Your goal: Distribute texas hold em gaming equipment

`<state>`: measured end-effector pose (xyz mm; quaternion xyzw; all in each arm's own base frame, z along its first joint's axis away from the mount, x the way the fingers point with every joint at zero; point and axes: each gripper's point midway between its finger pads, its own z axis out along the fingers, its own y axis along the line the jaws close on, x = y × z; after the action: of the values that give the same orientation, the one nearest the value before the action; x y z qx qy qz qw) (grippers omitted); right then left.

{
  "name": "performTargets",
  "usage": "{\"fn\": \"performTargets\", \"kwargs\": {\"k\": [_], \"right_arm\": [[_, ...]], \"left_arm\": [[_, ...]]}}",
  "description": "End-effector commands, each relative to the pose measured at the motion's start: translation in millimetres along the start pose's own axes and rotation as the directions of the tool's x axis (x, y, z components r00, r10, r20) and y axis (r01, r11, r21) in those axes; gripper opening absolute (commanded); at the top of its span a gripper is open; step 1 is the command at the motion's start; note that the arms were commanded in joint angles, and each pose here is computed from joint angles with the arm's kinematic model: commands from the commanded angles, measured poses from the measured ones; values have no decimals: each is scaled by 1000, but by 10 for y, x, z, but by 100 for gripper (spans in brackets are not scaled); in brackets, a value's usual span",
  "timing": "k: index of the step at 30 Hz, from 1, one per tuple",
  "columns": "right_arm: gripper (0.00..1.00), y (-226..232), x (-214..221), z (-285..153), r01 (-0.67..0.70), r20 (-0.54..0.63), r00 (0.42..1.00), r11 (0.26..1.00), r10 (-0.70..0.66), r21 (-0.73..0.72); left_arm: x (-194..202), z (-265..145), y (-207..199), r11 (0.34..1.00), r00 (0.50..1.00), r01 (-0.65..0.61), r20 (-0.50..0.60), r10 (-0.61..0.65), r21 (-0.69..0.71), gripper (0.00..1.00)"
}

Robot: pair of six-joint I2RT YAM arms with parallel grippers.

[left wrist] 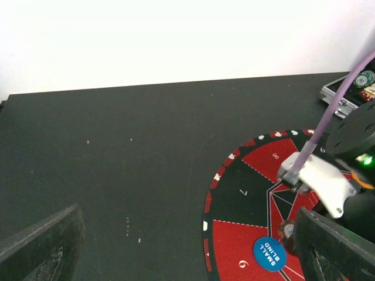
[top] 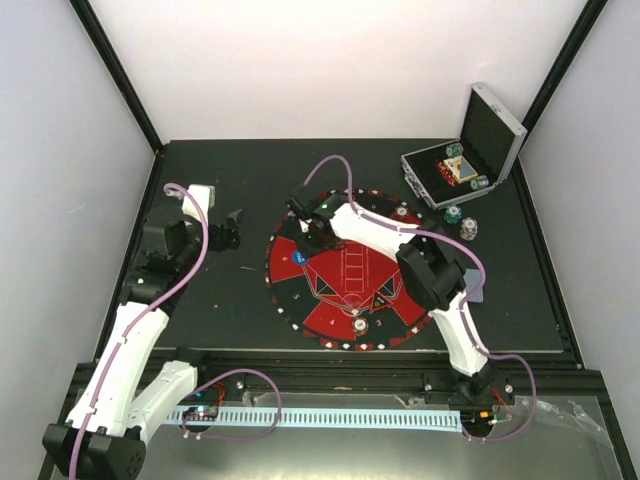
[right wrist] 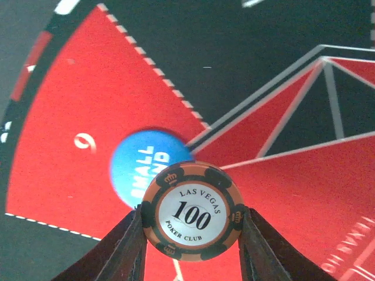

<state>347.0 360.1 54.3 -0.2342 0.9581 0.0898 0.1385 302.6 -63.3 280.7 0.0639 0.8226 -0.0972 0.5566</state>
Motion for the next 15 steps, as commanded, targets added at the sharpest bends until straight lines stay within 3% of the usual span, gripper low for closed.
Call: {"fn": "performTargets", "kwargs": {"k": [1, 15], "right_arm": [[38, 231, 6, 51, 37, -21, 999, 999, -37, -17], [38, 517, -329, 337, 62, 16, 998, 998, -61, -31]], "left_arm": [[-50, -51, 3, 1000, 1000, -1, 20, 1, -10, 99], [-79, -83, 31, 1000, 999, 1, 33, 0, -27, 99]]}}
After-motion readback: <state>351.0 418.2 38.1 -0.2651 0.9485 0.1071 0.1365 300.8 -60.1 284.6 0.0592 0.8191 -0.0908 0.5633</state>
